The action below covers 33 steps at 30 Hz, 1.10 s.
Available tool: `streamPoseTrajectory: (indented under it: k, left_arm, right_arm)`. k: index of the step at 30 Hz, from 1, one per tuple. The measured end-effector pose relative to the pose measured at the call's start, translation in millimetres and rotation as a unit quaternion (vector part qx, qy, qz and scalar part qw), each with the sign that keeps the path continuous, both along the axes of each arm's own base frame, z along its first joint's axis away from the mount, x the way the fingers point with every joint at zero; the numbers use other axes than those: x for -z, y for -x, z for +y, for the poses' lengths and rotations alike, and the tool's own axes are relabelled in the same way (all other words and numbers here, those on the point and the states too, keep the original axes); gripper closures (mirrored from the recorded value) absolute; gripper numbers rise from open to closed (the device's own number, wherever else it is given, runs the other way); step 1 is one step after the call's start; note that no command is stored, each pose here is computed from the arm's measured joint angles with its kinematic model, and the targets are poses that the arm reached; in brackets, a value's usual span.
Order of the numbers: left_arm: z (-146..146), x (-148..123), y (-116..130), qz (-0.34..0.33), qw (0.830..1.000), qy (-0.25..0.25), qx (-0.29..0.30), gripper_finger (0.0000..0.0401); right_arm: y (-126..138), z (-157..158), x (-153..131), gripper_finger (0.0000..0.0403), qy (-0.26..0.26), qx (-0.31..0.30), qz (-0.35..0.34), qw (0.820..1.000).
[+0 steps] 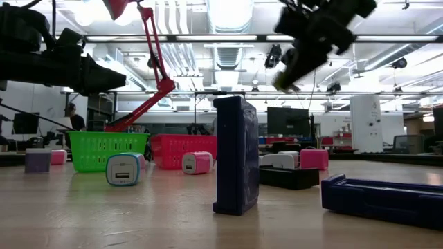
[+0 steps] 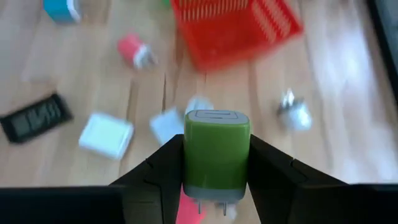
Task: Pick & Place Office items
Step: Put the right green charger adapter into the red bin
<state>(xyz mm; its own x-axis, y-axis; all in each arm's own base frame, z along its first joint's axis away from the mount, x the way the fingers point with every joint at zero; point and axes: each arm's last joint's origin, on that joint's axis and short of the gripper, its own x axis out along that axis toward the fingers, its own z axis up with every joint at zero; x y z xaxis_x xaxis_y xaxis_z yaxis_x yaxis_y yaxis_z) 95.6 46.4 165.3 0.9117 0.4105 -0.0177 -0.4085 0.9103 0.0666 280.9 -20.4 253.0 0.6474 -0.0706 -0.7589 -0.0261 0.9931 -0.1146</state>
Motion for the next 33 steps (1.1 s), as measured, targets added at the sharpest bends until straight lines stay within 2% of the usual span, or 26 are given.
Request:
streamPoseTrajectory:
  k: [9, 14, 21, 33]
  left_arm:
    - [0.0, 0.0, 0.0, 0.000, 1.000, 0.000, 0.000, 0.0144]
    - [0.0, 0.1, 0.0, 0.000, 1.000, 0.000, 0.000, 0.0144]
    - [0.0, 0.0, 0.0, 0.000, 1.000, 0.000, 0.000, 0.0144]
    - [0.1, 0.7, -0.3, 0.003, 1.000, 0.001, 0.000, 0.0144]
  right_arm:
    - [-67.0, -13.6, 7.2, 0.0259, 0.050, -0.055, 0.026, 0.997]
    - [-105.4, -26.5, 13.7, 0.0259, 0.044, -0.085, 0.052, 0.994]
    - [-135.4, -41.0, 18.5, 0.0258, 0.031, -0.115, 0.102, 0.988]
    - [-173.8, -46.8, 25.4, 0.0257, 0.037, -0.156, 0.111, 0.981]
